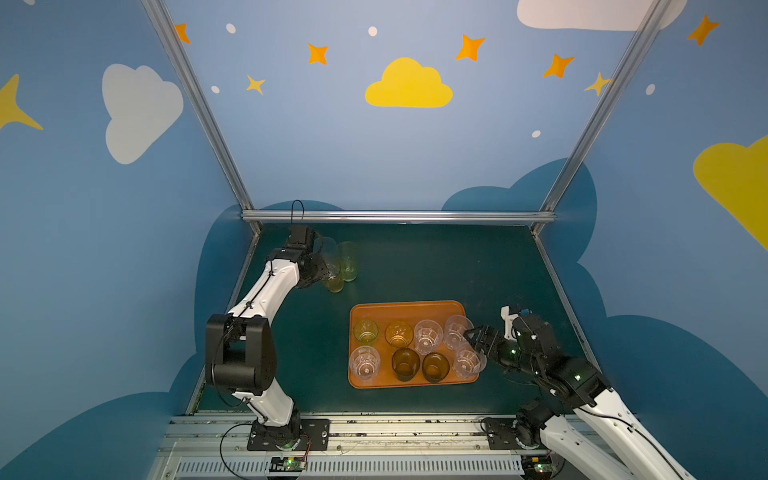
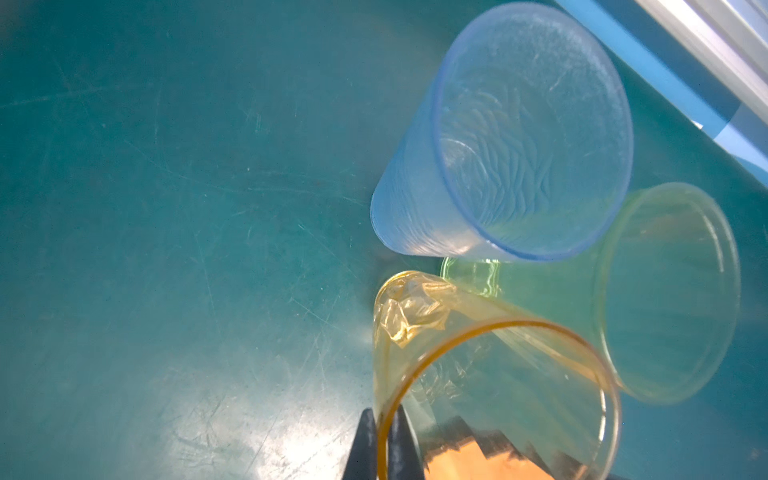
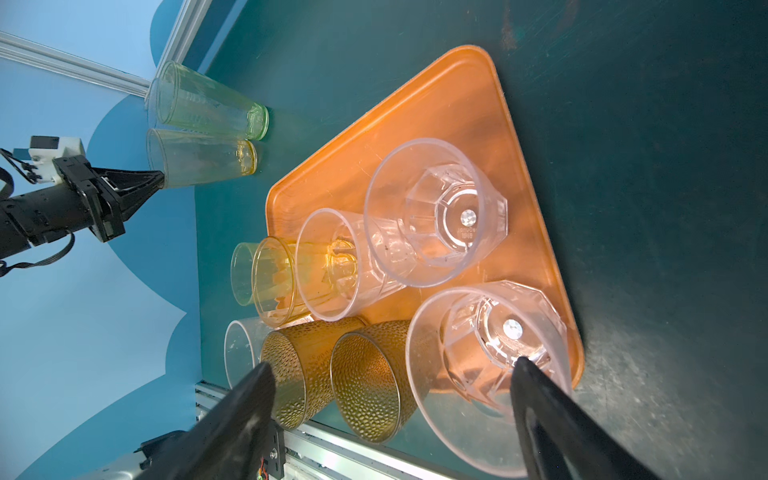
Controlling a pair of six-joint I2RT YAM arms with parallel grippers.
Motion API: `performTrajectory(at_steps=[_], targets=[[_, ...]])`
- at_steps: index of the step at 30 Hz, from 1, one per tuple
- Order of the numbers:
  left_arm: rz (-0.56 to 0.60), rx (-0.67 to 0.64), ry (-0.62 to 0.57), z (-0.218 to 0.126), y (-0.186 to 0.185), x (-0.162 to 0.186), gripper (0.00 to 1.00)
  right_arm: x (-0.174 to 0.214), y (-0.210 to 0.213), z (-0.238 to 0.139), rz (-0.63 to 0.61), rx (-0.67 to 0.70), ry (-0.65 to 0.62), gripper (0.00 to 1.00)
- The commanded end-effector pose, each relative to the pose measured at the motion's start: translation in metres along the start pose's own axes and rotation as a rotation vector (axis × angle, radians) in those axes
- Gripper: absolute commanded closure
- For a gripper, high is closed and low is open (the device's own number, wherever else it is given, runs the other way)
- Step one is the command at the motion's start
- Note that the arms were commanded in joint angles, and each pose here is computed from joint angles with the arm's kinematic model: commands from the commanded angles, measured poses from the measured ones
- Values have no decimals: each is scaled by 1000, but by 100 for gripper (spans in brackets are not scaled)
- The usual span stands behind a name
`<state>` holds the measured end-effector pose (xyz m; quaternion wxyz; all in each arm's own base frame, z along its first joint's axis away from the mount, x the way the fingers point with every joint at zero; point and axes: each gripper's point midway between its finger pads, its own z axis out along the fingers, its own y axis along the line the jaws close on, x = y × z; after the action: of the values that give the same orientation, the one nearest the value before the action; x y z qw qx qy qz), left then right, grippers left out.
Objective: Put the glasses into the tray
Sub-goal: 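Close the left gripper on the amber glass and lift it, then carry the amber glass with the left gripper over the tray's corner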
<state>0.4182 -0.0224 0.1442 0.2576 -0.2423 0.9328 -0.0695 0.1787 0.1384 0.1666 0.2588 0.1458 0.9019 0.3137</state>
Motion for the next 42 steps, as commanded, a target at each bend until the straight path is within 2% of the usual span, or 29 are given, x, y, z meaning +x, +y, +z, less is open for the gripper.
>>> performTrajectory(at_steps=[1, 18, 36, 42], targets=[[3, 21, -24, -18, -1, -3, 96, -8, 12, -8, 4, -40, -28, 12], [14, 109, -78, -63, -11, 8, 96, -5, 4, -10, 25, -32, -37, 13], [144, 215, -107, -111, -50, 55, 96, -4, 0, -10, 63, -36, -46, 12], [209, 273, -97, -124, -71, 74, 96, -6, 7, -6, 59, -81, -54, 12]])
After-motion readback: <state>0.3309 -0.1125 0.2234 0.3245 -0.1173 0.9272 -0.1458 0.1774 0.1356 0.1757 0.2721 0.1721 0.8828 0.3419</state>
